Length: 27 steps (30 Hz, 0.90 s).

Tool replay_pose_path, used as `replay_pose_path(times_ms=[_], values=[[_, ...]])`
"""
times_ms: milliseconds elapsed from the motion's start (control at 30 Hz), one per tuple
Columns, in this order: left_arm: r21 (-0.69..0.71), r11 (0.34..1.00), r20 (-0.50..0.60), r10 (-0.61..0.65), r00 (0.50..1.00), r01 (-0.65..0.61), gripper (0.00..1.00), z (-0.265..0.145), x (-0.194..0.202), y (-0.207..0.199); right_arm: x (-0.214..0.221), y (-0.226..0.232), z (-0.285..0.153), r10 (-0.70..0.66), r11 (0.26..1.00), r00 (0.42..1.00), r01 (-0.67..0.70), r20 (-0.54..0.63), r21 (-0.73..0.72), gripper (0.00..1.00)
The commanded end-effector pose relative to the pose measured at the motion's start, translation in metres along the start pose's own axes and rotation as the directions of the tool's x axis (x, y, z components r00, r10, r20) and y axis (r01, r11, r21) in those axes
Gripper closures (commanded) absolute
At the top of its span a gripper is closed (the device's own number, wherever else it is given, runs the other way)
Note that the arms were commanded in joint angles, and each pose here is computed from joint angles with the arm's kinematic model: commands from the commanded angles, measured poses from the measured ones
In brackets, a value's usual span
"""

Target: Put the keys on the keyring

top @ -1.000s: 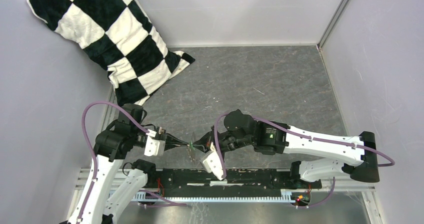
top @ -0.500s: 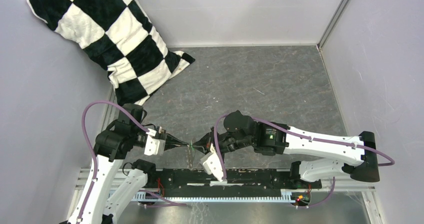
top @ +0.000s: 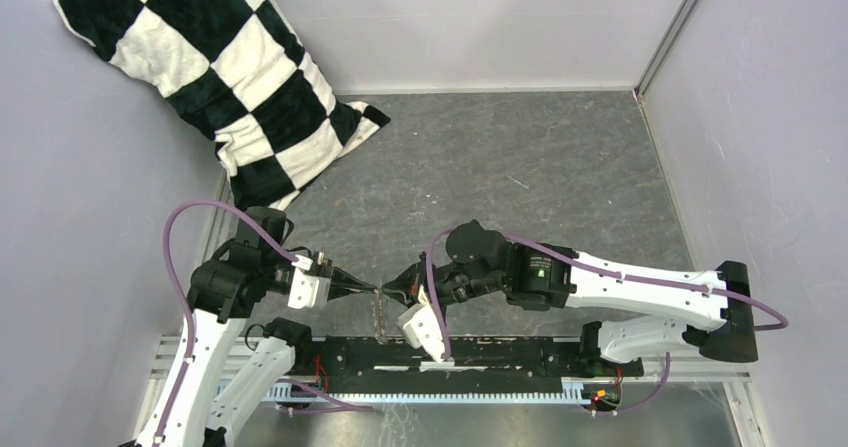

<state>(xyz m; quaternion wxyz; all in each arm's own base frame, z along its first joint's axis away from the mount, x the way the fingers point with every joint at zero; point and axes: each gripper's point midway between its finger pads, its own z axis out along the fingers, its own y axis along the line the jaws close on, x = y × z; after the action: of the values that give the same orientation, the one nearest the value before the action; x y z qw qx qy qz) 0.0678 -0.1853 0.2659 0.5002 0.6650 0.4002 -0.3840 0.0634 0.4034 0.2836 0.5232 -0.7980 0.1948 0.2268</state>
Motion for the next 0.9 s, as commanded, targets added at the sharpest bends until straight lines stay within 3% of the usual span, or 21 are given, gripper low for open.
replay_pose_path(times_ms=[0,867], values=[[-0.010,0.999,0.031,0.053,0.998,-0.053,0.98,-0.001,-0.016,0.007,-0.029,-0.028,0.000,-0.059,0.996,0.995,0.053,0.079,0.074,0.99],[-0.002,0.998,0.051,0.065,0.997,-0.065,0.98,0.000,-0.017,0.005,-0.016,-0.037,0.015,-0.024,0.997,1.000,0.023,0.018,0.070,0.99]])
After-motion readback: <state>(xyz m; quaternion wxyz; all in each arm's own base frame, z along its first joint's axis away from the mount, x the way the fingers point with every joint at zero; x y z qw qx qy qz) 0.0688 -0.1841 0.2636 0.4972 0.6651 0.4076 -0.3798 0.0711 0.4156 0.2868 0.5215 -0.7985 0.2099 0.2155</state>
